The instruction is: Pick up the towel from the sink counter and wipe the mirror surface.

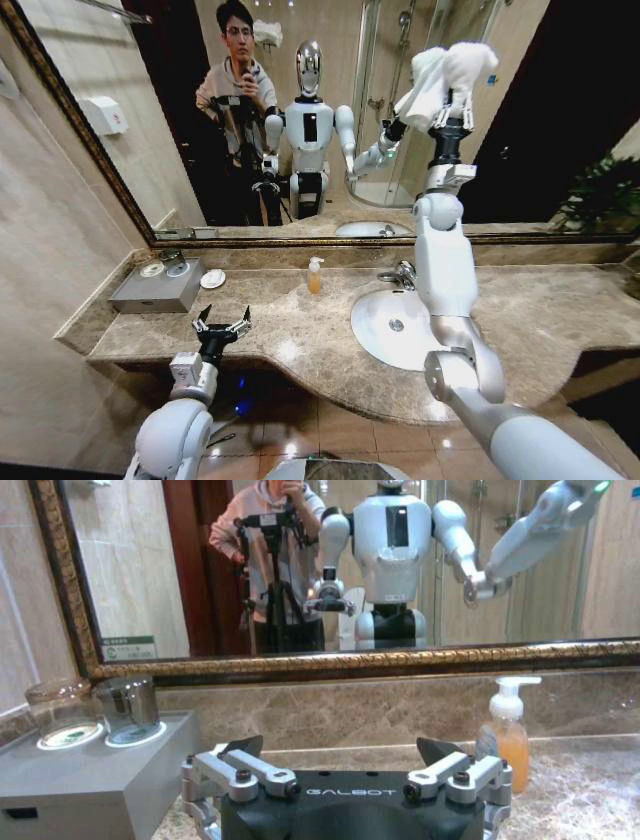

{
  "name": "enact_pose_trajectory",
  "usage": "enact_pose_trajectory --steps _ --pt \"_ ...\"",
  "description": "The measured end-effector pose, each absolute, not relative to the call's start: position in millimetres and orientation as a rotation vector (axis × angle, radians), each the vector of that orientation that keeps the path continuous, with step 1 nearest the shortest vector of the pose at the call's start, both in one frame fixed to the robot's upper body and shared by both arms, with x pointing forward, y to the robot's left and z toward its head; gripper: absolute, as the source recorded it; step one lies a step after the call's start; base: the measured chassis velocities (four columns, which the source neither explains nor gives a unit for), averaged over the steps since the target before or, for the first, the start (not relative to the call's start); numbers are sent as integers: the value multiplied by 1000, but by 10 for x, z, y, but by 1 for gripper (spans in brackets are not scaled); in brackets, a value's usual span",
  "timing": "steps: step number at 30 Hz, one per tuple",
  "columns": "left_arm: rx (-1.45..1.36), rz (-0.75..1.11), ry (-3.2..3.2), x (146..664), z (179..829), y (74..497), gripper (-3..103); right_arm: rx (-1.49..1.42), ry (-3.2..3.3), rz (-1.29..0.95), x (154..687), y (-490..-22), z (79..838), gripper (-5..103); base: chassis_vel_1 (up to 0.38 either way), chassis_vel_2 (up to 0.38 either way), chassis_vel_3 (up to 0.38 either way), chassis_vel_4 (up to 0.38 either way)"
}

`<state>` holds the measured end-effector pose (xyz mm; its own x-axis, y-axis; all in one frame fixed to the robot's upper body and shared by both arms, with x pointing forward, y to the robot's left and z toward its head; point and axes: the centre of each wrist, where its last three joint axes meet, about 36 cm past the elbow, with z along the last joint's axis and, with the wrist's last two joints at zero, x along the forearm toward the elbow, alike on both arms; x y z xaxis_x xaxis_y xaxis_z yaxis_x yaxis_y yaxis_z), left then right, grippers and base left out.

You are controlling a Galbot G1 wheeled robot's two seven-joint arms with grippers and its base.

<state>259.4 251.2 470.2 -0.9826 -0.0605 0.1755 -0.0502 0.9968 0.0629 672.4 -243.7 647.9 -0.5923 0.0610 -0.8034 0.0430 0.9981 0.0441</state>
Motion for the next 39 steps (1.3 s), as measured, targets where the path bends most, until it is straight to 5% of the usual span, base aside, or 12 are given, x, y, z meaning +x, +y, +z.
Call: enact_pose_trajectory --steps 7,15,20,27,39 --pt "83 -87 -2961 2594 4701 2513 100 -206 2176 -15 6696 -1430 6345 15 0 0 0 0" --pt "83 -87 -2961 2594 4701 2512 100 -323 2150 -57 6647 -1156 6287 15 0 0 0 0" --pt "83 -87 -2961 2594 4702 2512 100 -215 2193 -7 6669 -1402 6230 15 0 0 0 0" --pt "83 -87 -2961 2594 4702 2512 100 89 2267 -79 6449 -2749 6230 15 0 0 0 0" --pt "83 -87 -2961 2594 4702 2512 100 14 2268 -40 5897 -2908 6199 15 0 0 0 0"
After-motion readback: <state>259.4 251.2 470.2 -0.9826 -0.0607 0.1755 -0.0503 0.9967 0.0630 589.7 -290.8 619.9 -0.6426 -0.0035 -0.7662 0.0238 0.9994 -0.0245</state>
